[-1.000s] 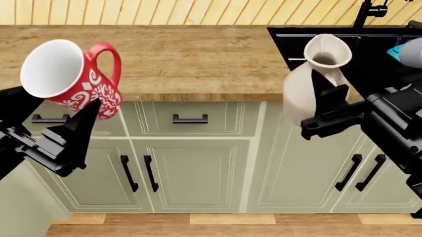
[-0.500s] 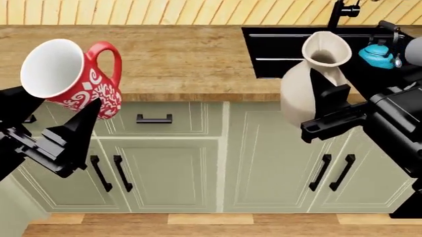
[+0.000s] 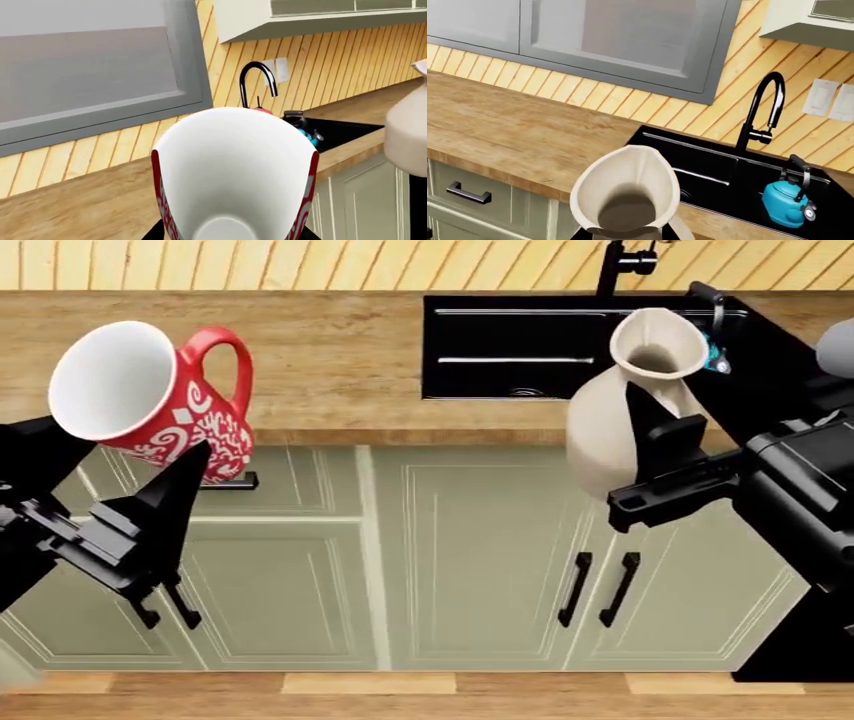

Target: Pick the jug and cup and place them in the sink. Then turn on the water.

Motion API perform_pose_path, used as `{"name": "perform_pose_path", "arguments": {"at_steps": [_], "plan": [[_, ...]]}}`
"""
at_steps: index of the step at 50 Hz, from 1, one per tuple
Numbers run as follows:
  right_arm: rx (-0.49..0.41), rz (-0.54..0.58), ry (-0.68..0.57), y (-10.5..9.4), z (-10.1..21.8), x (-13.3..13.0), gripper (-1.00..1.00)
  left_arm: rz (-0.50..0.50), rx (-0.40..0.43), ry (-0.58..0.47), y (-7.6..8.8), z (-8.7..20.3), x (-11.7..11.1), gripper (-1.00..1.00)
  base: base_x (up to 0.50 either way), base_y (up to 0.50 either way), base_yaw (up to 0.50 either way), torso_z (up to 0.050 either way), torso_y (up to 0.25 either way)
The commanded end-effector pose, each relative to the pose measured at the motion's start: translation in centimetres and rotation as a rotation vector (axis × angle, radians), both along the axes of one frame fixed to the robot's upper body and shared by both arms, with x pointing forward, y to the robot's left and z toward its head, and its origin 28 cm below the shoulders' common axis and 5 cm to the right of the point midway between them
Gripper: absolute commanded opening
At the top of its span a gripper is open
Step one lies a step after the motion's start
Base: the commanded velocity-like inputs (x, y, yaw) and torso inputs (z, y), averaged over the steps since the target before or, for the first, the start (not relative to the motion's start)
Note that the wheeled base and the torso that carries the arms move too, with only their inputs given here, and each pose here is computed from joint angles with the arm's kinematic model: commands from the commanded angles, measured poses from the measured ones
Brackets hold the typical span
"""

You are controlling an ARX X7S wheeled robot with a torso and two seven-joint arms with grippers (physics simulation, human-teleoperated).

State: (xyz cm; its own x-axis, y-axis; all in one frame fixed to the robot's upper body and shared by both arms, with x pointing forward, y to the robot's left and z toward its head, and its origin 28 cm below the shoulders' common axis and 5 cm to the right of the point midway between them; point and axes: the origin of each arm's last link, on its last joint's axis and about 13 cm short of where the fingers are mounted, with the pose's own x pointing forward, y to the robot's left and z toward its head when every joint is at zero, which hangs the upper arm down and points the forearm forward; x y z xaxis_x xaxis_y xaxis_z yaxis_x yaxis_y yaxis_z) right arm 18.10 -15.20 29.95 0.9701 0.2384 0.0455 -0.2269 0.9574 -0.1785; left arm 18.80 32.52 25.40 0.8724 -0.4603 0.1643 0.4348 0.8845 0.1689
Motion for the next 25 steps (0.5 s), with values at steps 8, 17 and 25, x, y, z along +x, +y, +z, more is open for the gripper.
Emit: {"name": "perform_pose_path", "arguments": {"at_steps": [8,17,25], "plan": [[0.015,-0.034,-0.040,-0.31,0.46,-0.09,-1.00,0.001,-0.011,-0.002,-0.09,0.07,-0.01,-1.00,-0.50,0.00,0.00,0.000,0.003],[0.018,-0.035,-0.038,-0.32,0.48,-0.14,-1.00,0.000,-0.012,-0.001,-0.06,0.00,-0.09,-1.00,-0.50,0.00,0.00,0.001,0.001],[0.019,-0.035,-0.036,-0.31,0.54,-0.10,-1.00,-0.001,-0.014,0.002,-0.09,-0.13,-0.05,-1.00,-0.50,0.00,0.00,0.000,0.001]]}}
